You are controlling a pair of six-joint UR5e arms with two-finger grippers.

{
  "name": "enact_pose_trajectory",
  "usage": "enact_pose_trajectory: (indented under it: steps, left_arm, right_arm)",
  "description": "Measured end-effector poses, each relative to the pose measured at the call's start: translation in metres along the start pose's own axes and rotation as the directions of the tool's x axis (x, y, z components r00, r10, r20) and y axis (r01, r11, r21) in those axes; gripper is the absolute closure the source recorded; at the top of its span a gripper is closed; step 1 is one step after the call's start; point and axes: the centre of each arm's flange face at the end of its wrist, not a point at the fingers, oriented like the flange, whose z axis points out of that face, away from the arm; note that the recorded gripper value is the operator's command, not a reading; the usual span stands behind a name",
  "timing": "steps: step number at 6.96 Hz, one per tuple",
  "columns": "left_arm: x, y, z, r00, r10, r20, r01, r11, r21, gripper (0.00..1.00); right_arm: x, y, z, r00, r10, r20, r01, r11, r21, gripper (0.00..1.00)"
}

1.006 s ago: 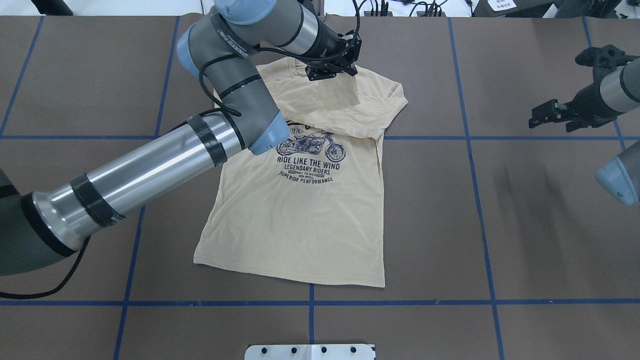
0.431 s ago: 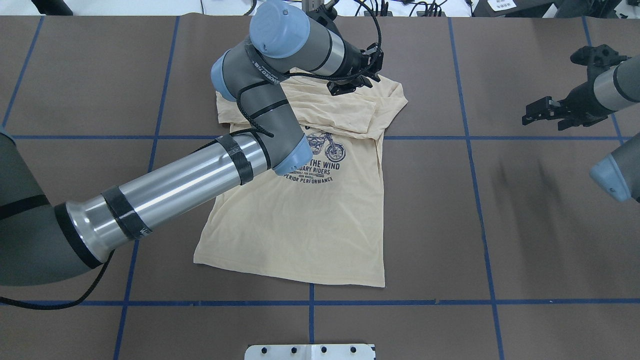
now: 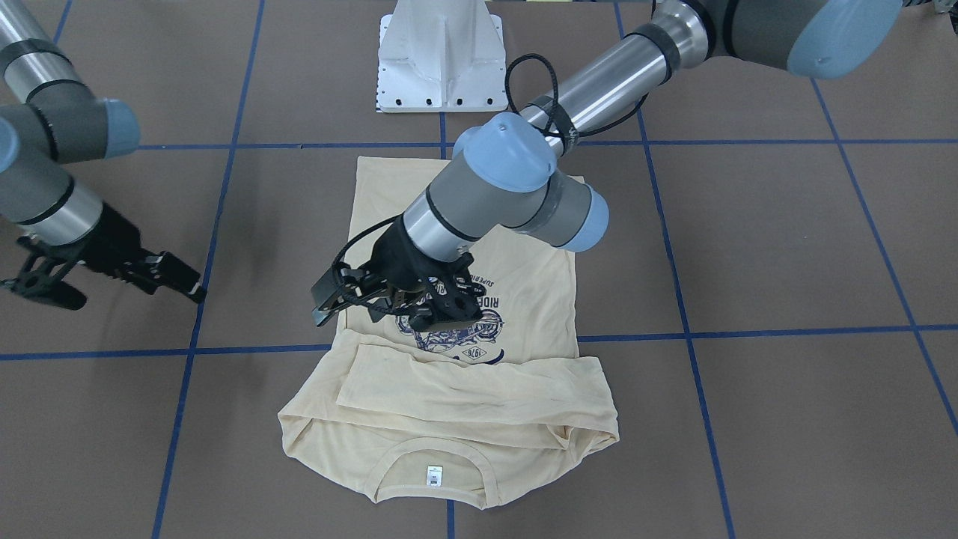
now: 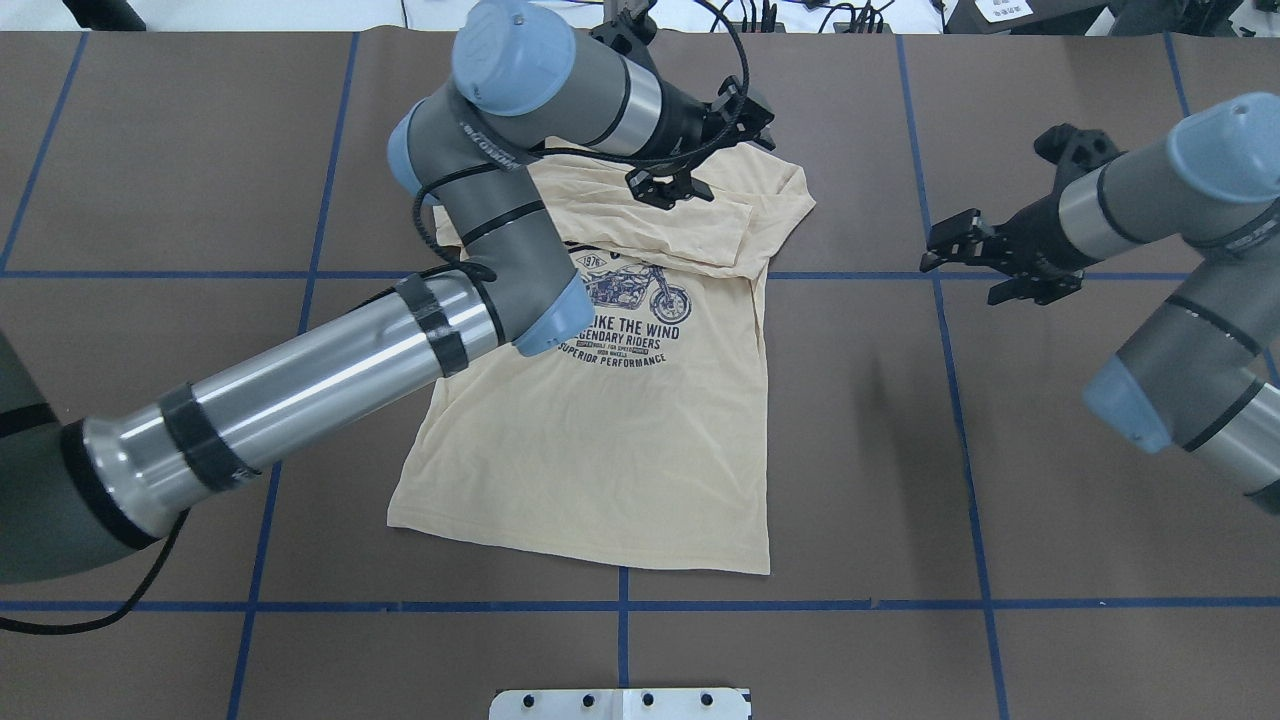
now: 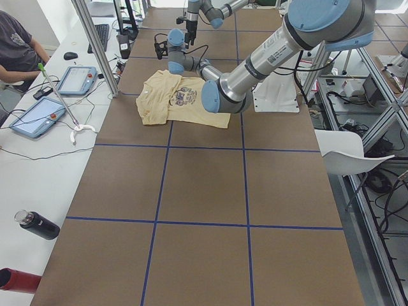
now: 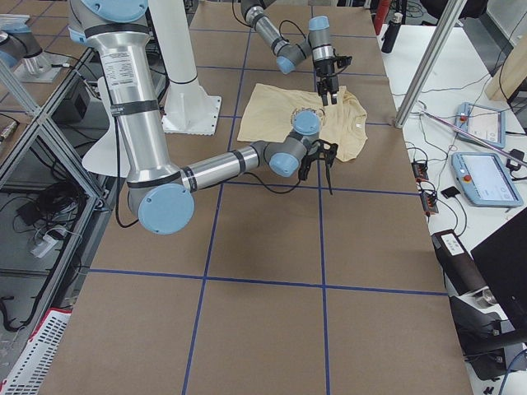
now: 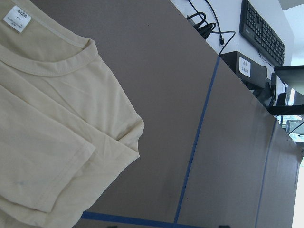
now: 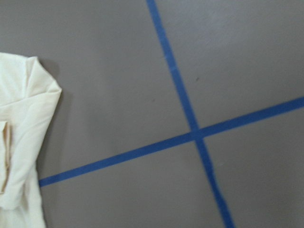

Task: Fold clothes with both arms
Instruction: 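Release the sleeve and withdraw the left gripper while the right gripper moves toward the hem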

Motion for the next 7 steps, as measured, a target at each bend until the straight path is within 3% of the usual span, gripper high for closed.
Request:
enact_pose_trajectory:
  steps: [2, 4, 5, 7]
  left_arm:
    - [-0.104, -0.014, -0.098, 0.994, 0.111, 0.019, -0.109, 0.993, -0.05, 0.15]
    - [-0.173, -0.044, -0.183, 0.974, 0.219, 0.055, -0.215, 0.974, -0.066, 0.15]
    - [-0.188, -0.052, -0.201, 0.968, 0.241, 0.066, -0.237, 0.969, -0.068, 0.15]
    - [-0.197, -0.057, -0.21, 0.965, 0.252, 0.074, -0.248, 0.967, -0.065, 0.14]
  right_arm:
    - [-0.064, 0.128, 0.023, 0.993, 0.108, 0.047, -0.109, 0.994, 0.029, 0.03]
    - [-0.096, 0.252, 0.045, 0.985, 0.172, 0.012, -0.172, 0.983, 0.069, 0.06]
    - [-0.099, 0.292, 0.053, 0.978, 0.207, 0.001, -0.207, 0.975, 0.083, 0.07]
    - [-0.096, 0.328, 0.062, 0.964, 0.266, -0.006, -0.264, 0.96, 0.094, 0.08]
